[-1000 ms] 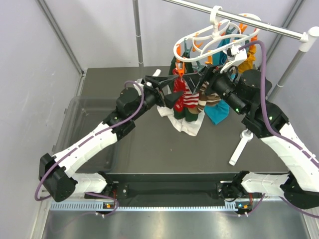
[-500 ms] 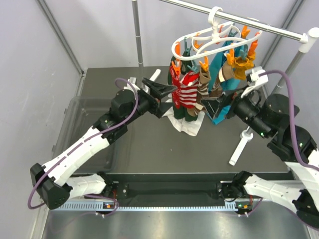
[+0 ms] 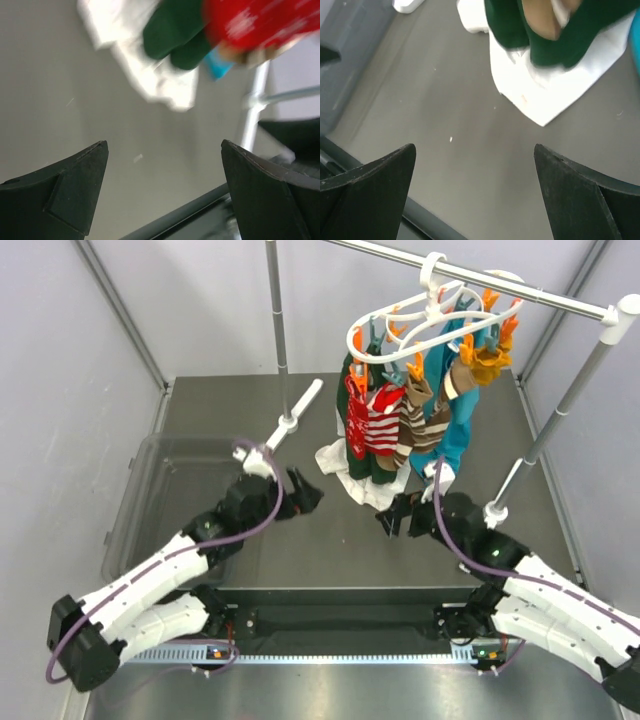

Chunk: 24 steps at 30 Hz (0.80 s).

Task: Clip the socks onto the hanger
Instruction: Reset both arms

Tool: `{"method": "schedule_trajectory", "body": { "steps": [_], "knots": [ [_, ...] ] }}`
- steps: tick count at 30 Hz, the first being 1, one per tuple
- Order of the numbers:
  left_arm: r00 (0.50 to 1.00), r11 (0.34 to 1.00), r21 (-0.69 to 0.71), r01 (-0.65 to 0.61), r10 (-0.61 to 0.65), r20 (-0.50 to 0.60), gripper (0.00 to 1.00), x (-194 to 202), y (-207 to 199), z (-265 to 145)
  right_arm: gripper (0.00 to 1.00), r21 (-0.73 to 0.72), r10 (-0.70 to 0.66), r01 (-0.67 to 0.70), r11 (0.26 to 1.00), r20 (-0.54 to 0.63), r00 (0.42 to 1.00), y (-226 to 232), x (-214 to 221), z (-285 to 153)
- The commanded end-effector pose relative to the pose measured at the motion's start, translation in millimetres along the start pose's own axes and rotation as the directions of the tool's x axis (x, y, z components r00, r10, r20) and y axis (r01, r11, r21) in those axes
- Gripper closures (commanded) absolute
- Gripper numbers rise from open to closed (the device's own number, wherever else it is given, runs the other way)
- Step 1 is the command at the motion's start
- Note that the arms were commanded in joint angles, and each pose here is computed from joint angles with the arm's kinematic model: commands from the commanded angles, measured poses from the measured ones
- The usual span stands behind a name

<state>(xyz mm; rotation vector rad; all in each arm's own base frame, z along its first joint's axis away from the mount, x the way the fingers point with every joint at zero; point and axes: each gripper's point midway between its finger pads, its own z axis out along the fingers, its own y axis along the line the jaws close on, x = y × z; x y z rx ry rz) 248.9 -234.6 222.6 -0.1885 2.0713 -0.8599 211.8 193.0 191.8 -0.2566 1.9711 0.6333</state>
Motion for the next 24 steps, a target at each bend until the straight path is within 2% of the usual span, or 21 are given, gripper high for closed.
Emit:
{"method": "schedule_trajectory", "body": {
  "steps": [1, 3, 5, 6, 7, 11, 13, 17, 18, 22, 24],
  "knots": [
    [0.991, 0.99, 0.141, -0.03, 0.012, 0.13, 0.01, 1, 4, -11, 0.0, -0.144, 0.159, -0.135, 0.98, 0.169, 0.973, 20, -11, 11],
    [0.987, 0.979, 0.202, 0.008, -0.04, 0.155, 0.01, 10, 9, -20, 0.0, -0.232, 0.216, -0.167, 0.958, 0.203, 0.955, 29, -9, 10],
    [0.98, 0.96, 0.273, 0.059, -0.108, 0.168, 0.01, 25, 21, -33, 0.01, -0.258, 0.256, -0.199, 0.945, 0.209, 0.944, 20, 17, 9],
    [0.98, 0.961, 0.265, 0.076, -0.121, 0.157, 0.01, 39, 35, -33, 0.0, -0.292, 0.313, -0.238, 0.926, 0.246, 0.917, 20, 14, 5],
    [0.969, 0.943, 0.317, 0.101, -0.166, 0.184, 0.01, 33, 31, -45, 0.0, -0.302, 0.336, -0.256, 0.918, 0.255, 0.907, 12, 32, 3],
    [0.939, 0.91, 0.366, 0.193, -0.28, 0.201, 0.01, 44, 50, -57, 0.0, -0.328, 0.463, -0.371, 0.869, 0.273, 0.844, -6, 57, -2],
    [0.913, 0.87, 0.419, 0.261, -0.363, 0.184, 0.01, 51, 56, -62, 0.0, -0.286, 0.472, -0.399, 0.871, 0.268, 0.84, -16, 67, -1],
    [0.907, 0.818, 0.453, 0.355, -0.419, 0.046, 0.01, 82, 57, -51, 0.0, -0.164, 0.496, -0.468, 0.868, 0.263, 0.828, -41, 88, 4],
    [0.884, 0.791, 0.455, 0.41, -0.467, 0.015, 0.01, 89, 61, -47, 0.0, -0.138, 0.501, -0.481, 0.866, 0.273, 0.822, -47, 91, 5],
    [0.895, 0.798, 0.467, 0.381, -0.445, 0.029, 0.01, 88, 61, -49, 0.0, -0.061, 0.505, -0.505, 0.861, 0.223, 0.834, -58, 116, 11],
    [0.89, 0.772, 0.512, 0.377, -0.454, 0.03, 0.01, 81, 52, -56, 0.0, -0.114, 0.509, -0.496, 0.861, 0.202, 0.837, -48, 113, 11]
  ]
}}
